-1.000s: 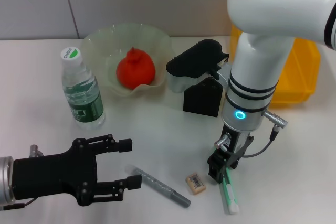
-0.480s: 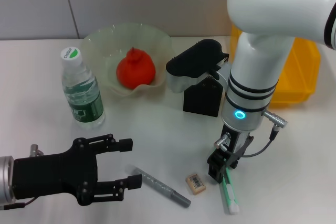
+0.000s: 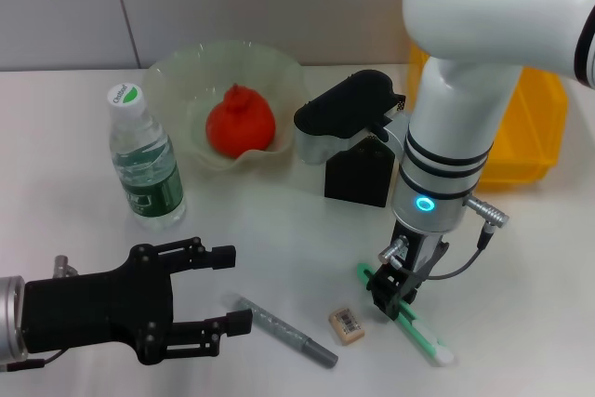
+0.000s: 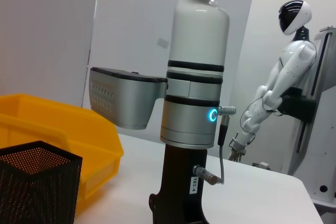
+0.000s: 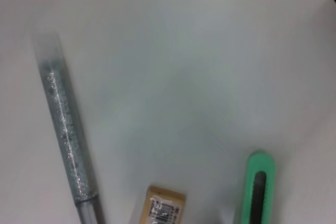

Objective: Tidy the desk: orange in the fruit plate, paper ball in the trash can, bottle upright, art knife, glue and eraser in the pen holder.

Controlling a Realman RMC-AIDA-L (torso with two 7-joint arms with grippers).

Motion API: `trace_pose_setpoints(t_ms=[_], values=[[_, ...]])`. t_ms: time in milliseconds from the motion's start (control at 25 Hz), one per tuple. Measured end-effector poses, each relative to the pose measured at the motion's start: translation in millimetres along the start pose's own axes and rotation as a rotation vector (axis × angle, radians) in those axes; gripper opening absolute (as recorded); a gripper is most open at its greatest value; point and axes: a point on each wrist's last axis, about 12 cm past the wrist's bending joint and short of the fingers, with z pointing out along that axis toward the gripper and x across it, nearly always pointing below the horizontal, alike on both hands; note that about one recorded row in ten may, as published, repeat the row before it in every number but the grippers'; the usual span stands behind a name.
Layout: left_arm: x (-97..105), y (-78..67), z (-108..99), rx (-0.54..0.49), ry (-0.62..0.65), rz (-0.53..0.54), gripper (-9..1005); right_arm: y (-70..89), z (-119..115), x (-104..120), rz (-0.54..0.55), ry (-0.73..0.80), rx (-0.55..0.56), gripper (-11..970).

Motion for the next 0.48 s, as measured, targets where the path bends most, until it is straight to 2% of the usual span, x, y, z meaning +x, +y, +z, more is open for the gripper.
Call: trace_pose_setpoints(t_ms=[120,480], values=[[-0.2,0.1,0.1,0.0,0.0,0.0,777,0.0,0.0,0.0,0.0,0.0,0.0,246],[-1.2,0.8,0.9,0.003,0.0,0.004,777,0.6,-0.1,0.0,0.001,0.001,-0.005,250]])
